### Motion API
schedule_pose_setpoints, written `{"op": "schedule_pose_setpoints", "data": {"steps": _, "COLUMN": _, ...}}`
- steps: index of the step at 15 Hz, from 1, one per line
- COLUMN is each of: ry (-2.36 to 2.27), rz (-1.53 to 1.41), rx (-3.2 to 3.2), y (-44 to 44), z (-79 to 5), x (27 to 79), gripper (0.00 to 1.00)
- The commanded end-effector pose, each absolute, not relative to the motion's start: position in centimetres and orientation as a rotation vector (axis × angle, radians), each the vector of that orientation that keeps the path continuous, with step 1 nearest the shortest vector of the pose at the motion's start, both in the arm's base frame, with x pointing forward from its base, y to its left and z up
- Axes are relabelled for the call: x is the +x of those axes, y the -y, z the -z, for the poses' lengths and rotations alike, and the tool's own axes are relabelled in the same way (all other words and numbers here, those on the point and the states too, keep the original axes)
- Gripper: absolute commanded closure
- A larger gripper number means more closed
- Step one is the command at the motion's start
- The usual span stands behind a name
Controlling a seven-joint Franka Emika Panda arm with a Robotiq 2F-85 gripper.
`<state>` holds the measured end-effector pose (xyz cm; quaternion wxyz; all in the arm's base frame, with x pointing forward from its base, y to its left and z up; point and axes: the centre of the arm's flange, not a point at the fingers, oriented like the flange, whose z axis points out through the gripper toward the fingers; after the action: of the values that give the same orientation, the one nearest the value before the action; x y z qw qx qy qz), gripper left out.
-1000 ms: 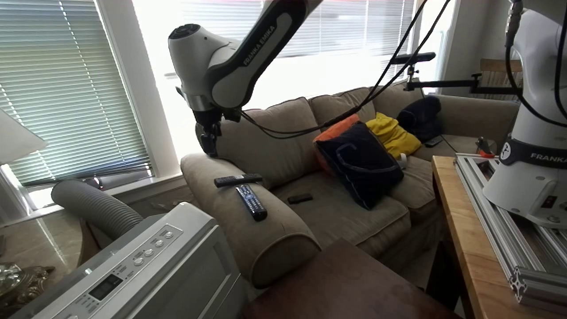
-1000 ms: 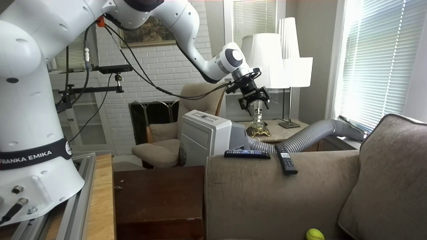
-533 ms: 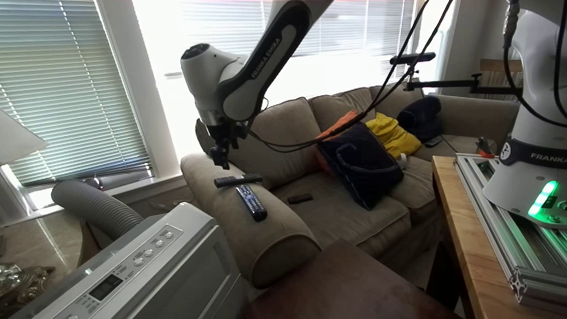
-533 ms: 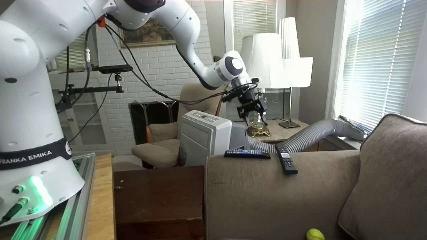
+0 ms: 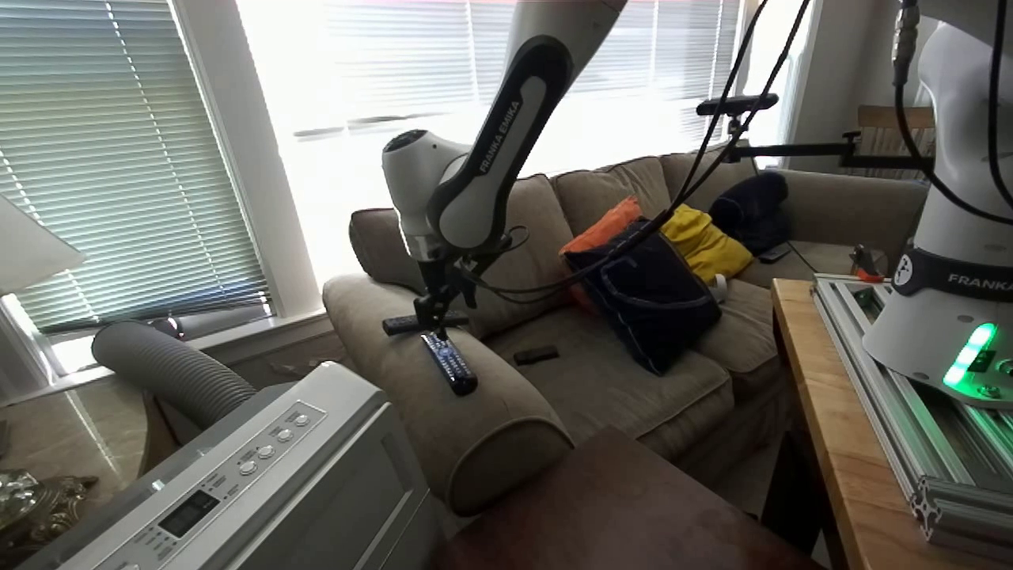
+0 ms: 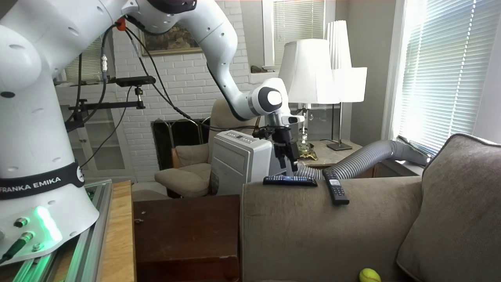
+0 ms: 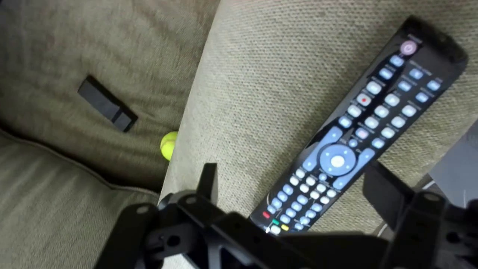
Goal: Remove the black remote from the table, put it on the armrest of the sofa, remove the bigger remote from the armrest and put it on the table
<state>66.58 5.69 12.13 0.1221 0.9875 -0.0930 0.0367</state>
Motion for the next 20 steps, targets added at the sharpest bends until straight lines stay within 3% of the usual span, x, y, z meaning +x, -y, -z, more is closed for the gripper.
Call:
{"op": "schedule_pose_setpoints", "data": {"steps": 1, "ry": 0.501, "rz": -0.151, "rx": 2.976, "y": -6.2, "z": -11.0, "x": 64.8, "gripper": 0.00}}
{"op": "schedule_pose_setpoints", "data": {"steps": 7, "ry": 0.717, "rz": -0.267, "rx": 3.019, "y": -6.6, "z": -10.3, "x": 65.2, "gripper": 0.00}}
{"op": "schedule_pose_setpoints", "data": {"steps": 20, "ry": 0.801, "rz": -0.226, "rx": 2.947, "y": -6.5, "z": -7.6, "x": 64.6, "gripper": 0.00}}
